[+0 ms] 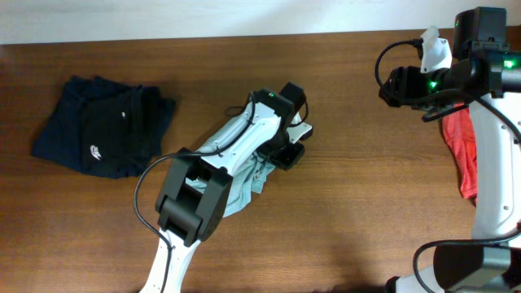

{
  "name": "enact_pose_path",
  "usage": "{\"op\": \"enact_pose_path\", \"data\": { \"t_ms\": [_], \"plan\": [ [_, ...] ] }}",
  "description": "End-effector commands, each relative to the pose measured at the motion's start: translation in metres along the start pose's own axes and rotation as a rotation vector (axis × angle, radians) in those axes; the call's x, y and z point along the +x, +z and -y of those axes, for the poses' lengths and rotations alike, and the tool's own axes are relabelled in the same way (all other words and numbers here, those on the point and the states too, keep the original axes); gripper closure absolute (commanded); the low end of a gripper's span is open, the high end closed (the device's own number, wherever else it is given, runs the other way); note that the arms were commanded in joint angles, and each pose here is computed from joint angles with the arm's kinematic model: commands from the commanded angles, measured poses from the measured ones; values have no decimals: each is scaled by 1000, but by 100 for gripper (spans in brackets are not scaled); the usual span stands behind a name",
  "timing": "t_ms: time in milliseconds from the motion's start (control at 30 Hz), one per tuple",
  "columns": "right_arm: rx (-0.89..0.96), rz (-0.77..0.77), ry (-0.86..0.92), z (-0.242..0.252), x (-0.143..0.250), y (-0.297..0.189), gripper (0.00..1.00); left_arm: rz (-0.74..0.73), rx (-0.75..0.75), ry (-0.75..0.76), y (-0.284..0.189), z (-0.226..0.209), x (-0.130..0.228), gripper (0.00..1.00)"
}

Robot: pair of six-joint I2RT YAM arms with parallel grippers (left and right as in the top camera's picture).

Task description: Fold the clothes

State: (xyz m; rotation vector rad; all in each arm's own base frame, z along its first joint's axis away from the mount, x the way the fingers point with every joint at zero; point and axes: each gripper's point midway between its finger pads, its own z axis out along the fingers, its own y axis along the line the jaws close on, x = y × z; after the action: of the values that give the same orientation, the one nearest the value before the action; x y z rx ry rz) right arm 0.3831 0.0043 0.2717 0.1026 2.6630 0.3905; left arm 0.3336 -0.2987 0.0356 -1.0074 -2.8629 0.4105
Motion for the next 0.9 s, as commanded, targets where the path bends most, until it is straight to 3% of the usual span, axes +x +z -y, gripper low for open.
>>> {"op": "enact_pose_path", "data": {
  "t_ms": [0,67,133,300,567,733,867],
  "plan": [
    [-12,-3,-6,-3,1,0,32,84,-132,-31,-46,-32,-18,99],
    [-12,-2,-6,-3,1,0,32,104,-188,-71,-67,-52,-19,98],
    [-12,-3,-6,-3,1,0,31,123,-231,-110,-86,-74,-19,89],
    [-12,-3,-5,-3,1,0,20,135,-239,-225,-107,-136,-2,53],
    [-24,-32,4,-2,3,10,18,165,53,-210,-99,-188,29,22],
    [-55,-82,21,-4,8,22,19,78,156,-143,-67,-197,50,13],
    [-55,-97,26,-3,10,25,20,33,217,-136,-41,-196,54,13]
  ]
}}
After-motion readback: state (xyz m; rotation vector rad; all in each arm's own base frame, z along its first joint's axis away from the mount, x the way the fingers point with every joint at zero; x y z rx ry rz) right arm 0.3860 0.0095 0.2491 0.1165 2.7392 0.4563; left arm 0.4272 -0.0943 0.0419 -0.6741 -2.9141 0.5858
